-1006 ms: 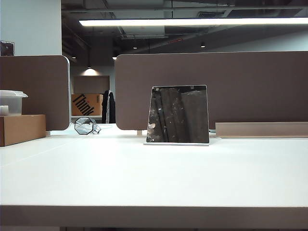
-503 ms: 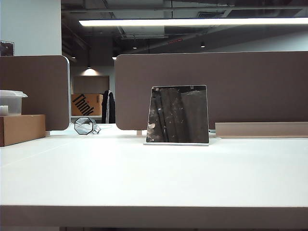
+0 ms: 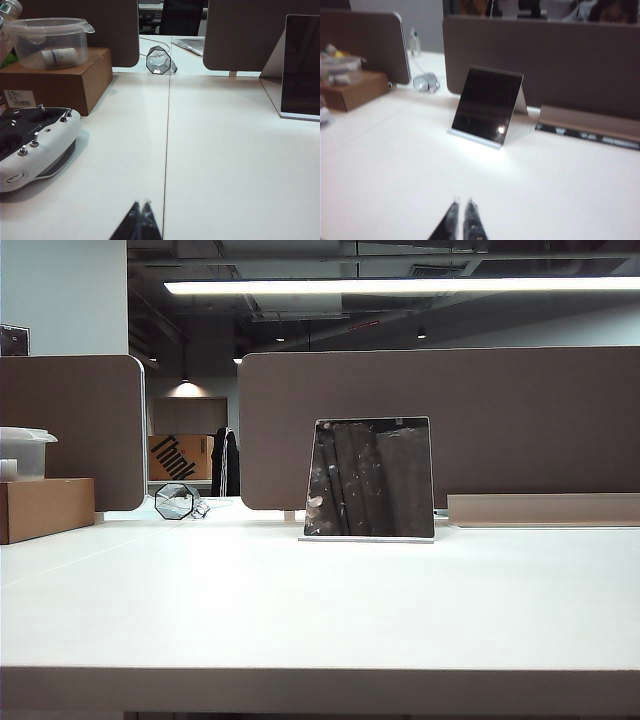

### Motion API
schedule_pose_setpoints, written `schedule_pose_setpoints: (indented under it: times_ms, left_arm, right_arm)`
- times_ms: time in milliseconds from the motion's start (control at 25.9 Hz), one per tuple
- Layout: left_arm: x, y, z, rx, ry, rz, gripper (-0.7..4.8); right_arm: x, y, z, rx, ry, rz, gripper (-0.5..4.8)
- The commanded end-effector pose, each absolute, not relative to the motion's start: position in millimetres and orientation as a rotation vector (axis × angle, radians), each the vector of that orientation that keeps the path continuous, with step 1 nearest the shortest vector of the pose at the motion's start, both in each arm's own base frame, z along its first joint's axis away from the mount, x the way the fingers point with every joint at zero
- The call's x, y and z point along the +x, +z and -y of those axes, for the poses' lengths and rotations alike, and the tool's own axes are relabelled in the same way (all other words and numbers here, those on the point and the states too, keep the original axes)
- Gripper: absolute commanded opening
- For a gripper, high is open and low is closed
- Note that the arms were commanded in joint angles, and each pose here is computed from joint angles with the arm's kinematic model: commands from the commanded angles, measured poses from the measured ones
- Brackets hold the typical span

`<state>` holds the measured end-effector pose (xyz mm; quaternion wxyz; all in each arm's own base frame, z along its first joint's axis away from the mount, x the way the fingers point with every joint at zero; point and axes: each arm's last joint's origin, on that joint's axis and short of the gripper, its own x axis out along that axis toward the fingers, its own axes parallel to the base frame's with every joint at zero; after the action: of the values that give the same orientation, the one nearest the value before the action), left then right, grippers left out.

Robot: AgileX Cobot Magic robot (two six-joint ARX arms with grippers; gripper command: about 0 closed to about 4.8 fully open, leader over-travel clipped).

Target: Push the center of the mirror on the table forward to move it for a short distance.

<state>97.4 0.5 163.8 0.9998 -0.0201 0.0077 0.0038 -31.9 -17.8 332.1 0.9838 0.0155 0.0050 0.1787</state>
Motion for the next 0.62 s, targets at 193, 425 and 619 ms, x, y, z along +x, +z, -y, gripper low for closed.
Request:
schedule_pose_setpoints:
  times_ms: [193, 425, 619]
  left_arm:
    - [97, 164, -1, -0.037, 0.009, -0.010, -0.05]
    - [97, 164, -1, -0.037, 0.008, -0.010, -0.05]
    - [97, 164, -1, -0.037, 0.009, -0.010, -0.05]
  right_arm:
    - [-33, 320, 21, -0.013, 0.276, -0.118, 0.28]
    - [-31, 323, 23, 0.016, 0.190, -0.092, 0.28]
    - [-7, 311, 11, -0.006, 0.125, -0.049, 0.27]
